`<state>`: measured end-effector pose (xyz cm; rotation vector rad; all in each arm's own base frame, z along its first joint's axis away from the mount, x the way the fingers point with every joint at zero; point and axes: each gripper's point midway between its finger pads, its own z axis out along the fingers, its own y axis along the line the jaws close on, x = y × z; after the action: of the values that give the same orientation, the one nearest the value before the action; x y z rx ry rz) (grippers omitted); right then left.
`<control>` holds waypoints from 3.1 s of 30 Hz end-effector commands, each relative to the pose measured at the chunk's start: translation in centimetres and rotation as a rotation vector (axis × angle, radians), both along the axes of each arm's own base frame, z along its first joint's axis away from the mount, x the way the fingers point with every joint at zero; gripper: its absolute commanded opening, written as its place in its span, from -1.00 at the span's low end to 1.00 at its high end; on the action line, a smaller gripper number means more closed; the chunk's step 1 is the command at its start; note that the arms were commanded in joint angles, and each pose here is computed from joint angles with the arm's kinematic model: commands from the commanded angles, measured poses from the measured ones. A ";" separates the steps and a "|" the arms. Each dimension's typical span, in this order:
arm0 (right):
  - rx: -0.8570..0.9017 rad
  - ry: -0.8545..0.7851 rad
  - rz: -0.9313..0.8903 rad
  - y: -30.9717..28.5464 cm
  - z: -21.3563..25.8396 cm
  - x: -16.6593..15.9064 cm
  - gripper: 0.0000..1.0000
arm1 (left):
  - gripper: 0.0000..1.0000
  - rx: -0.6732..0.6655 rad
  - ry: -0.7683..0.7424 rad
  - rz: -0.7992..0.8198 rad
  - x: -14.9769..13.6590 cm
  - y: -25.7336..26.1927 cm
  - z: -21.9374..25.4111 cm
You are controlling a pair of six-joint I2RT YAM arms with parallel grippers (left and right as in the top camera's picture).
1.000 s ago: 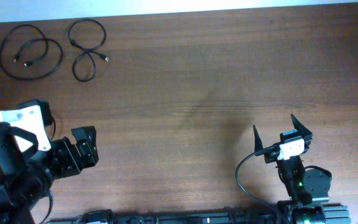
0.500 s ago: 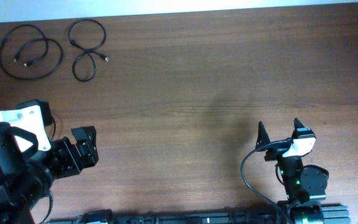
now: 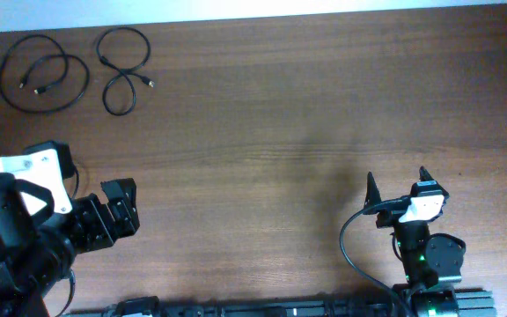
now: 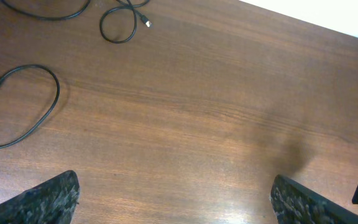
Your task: Untangle cables
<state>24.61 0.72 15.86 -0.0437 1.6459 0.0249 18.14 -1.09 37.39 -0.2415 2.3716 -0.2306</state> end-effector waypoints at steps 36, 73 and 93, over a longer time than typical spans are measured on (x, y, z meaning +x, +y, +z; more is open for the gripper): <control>-0.025 0.000 -0.018 -0.4 -0.3 0.0 0.97 | 0.97 -0.019 0.059 -0.020 -0.7 -0.5 -1.2; -0.025 0.000 -0.018 -0.4 -0.3 0.0 0.97 | 0.97 0.146 -0.414 -0.045 3.2 0.1 -15.6; -0.025 0.001 -0.018 -0.4 -0.3 0.0 0.97 | 0.97 0.179 -0.813 -0.004 6.0 0.4 -17.7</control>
<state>24.61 0.67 15.87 -0.0564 1.6451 0.0084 24.19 -0.78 20.11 -0.0493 1.5953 -0.1099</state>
